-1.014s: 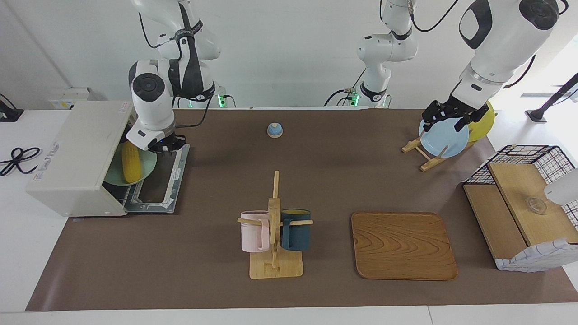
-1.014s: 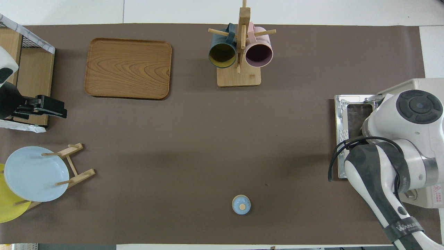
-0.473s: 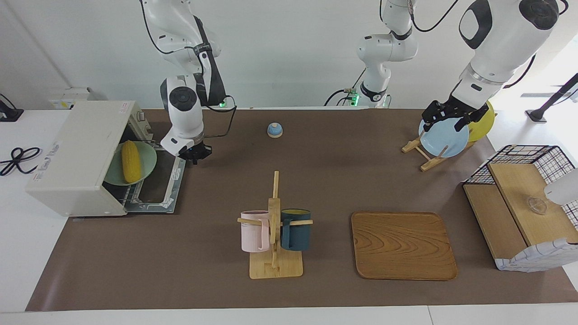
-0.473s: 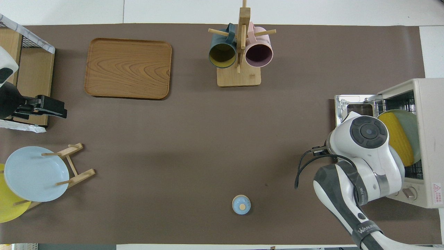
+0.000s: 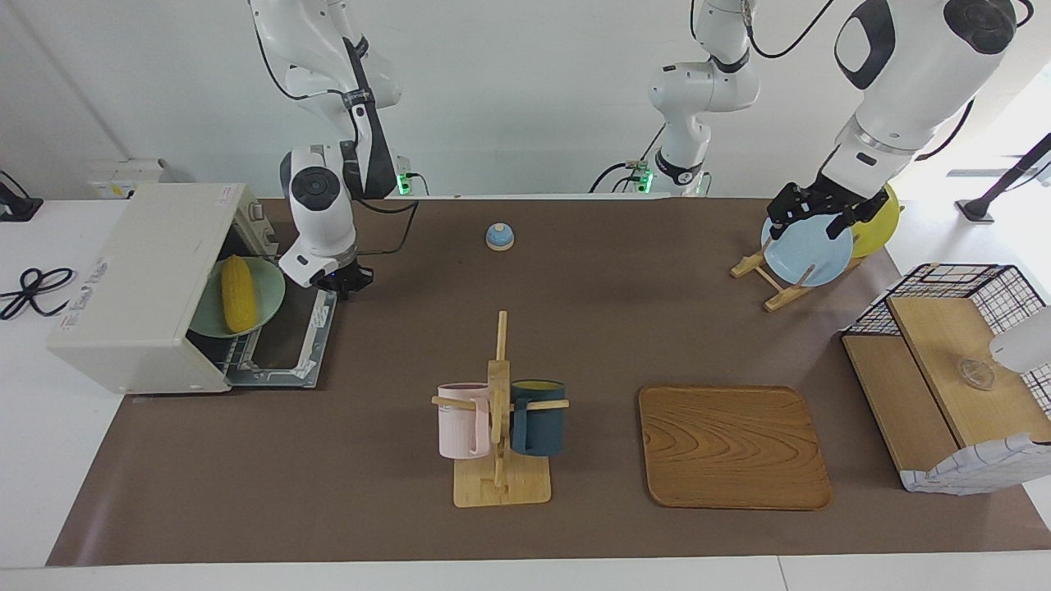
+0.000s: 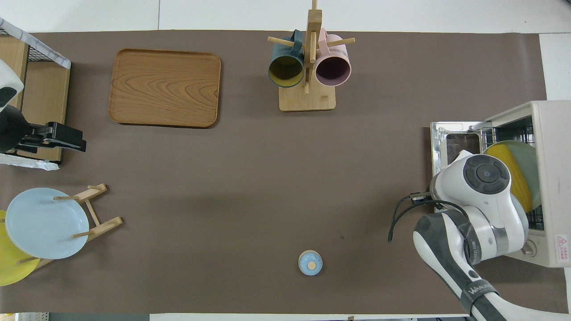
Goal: Put corn in oven
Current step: 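Insert the corn into the oven and open the right gripper, then withdraw the right gripper out of the oven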
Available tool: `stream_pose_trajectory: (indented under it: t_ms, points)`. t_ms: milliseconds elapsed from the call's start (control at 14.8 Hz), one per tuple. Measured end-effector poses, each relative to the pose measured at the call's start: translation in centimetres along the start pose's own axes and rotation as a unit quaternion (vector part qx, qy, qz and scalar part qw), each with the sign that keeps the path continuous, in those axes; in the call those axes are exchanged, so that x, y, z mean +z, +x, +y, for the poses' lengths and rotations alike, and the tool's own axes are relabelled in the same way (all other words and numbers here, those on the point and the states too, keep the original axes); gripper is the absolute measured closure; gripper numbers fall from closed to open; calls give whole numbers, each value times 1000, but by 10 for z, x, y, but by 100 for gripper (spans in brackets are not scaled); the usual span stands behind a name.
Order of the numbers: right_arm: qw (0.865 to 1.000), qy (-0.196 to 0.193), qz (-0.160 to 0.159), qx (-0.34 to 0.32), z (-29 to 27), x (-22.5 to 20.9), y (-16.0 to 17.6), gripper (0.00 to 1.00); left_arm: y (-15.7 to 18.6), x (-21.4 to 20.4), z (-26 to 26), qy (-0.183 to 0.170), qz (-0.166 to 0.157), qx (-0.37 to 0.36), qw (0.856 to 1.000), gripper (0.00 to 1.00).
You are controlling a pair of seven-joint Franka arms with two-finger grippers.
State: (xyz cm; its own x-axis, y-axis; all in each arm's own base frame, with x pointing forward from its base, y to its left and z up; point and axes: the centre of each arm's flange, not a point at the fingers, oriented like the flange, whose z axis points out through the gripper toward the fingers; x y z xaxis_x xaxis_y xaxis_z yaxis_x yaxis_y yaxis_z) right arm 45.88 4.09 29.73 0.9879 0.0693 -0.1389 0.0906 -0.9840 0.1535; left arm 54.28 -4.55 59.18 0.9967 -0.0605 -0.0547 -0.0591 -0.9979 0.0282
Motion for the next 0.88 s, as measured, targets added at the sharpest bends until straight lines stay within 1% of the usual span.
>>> stream_pose_trajectory:
  t_ms: [338, 473, 676, 811, 879]
  points:
    - [1000, 1, -2, -9, 3, 1, 0, 99, 0, 0, 0, 0, 0, 0, 1000, 0]
    - [1000, -2, -8, -12, 2, -3, 1, 99, 0, 0, 0, 0, 0, 0, 1000, 0]
    - [999, -29, -36, -28, 1, -33, 7, 99, 0, 0, 0, 0, 0, 0, 1000, 0]
    - [997, -47, -41, -53, 11, -65, 13, 99, 0, 0, 0, 0, 0, 0, 1000, 0]
    - [996, -48, -42, -66, 21, -80, 14, 99, 0, 0, 0, 0, 0, 0, 1000, 0]
